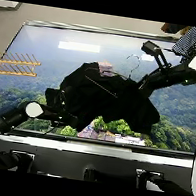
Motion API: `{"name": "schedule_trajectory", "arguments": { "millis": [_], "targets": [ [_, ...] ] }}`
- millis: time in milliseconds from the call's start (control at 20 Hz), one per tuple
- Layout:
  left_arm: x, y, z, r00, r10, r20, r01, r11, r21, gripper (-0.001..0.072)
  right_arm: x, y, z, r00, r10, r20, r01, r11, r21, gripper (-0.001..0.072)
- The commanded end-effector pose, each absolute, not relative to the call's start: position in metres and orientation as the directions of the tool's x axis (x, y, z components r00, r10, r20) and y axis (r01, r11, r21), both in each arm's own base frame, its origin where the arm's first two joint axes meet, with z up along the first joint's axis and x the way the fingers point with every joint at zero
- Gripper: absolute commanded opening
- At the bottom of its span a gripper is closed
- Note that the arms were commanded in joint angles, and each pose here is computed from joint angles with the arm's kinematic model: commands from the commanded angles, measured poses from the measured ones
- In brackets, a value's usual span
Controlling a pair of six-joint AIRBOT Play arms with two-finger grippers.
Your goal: Fold the clothes and pants, and hang the long-sleeved shirts on hangers.
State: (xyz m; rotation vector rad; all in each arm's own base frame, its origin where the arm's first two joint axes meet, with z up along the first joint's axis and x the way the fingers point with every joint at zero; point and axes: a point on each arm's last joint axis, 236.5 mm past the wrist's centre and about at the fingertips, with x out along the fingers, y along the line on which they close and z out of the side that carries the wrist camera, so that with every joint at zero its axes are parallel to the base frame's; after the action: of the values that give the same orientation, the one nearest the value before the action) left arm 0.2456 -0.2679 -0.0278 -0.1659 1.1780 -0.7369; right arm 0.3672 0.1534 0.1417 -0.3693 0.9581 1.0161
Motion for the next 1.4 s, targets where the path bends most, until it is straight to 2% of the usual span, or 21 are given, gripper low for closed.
{"name": "schedule_trajectory", "arguments": {
  "millis": [0, 150, 200, 250, 300, 500, 700, 800, 1050, 1200, 1350],
  "targets": [
    [0.257, -0.271, -0.05, 0.225, -0.551, -0.804, 0.397, 0.805, -0.44, 0.0599, 0.366, 0.154, 0.142, 0.181, 0.551, -0.815, -0.836, 0.523, 0.168, 0.0031],
    [0.26, -0.28, -0.064, 0.207, -0.57, -0.795, 0.314, 0.809, -0.497, 0.059, 0.366, 0.154, 0.142, 0.178, 0.551, -0.816, -0.836, 0.521, 0.17, 0.0031],
    [0.258, -0.281, -0.069, 0.191, -0.569, -0.799, 0.298, 0.81, -0.506, 0.0493, 0.366, 0.154, 0.142, 0.177, 0.551, -0.816, -0.836, 0.521, 0.17, 0.0031],
    [0.255, -0.282, -0.072, 0.176, -0.57, -0.802, 0.287, 0.809, -0.513, 0.0172, 0.366, 0.154, 0.142, 0.177, 0.551, -0.816, -0.836, 0.521, 0.17, 0.0031],
    [0.255, -0.282, -0.07, 0.175, -0.575, -0.799, 0.284, 0.806, -0.519, 0.002, 0.365, 0.154, 0.142, 0.175, 0.551, -0.816, -0.834, 0.523, 0.174, 0.003],
    [0.297, -0.272, -0.018, 0.234, -0.615, -0.753, 0.268, 0.785, -0.558, 0.0019, 0.352, 0.154, 0.155, 0.177, 0.554, -0.814, -0.774, 0.589, 0.233, 0.0029],
    [0.374, -0.226, 0.044, 0.394, -0.608, -0.689, 0.204, 0.789, -0.58, 0.0017, 0.322, 0.176, 0.168, 0.147, 0.541, -0.828, -0.833, 0.519, 0.191, 0.0029],
    [0.396, -0.202, 0.057, 0.419, -0.595, -0.686, 0.168, 0.793, -0.586, 0.0017, 0.315, 0.185, 0.17, 0.159, 0.513, -0.844, -0.844, 0.514, 0.154, 0.0029],
    [0.424, -0.178, 0.065, 0.447, -0.577, -0.683, 0.133, 0.798, -0.587, 0.0017, 0.304, 0.192, 0.172, 0.173, 0.47, -0.866, -0.821, 0.555, 0.137, 0.0028],
    [0.424, -0.178, 0.068, 0.444, -0.573, -0.689, 0.146, 0.805, -0.576, 0.0018, 0.308, 0.177, 0.166, 0.191, 0.408, -0.892, -0.782, 0.613, 0.113, 0.0028],
    [0.421, -0.179, 0.07, 0.44, -0.577, -0.688, 0.151, 0.803, -0.577, 0.0018, 0.314, 0.169, 0.158, 0.196, 0.369, -0.909, -0.772, 0.629, 0.088, 0.0028]
  ]
}}
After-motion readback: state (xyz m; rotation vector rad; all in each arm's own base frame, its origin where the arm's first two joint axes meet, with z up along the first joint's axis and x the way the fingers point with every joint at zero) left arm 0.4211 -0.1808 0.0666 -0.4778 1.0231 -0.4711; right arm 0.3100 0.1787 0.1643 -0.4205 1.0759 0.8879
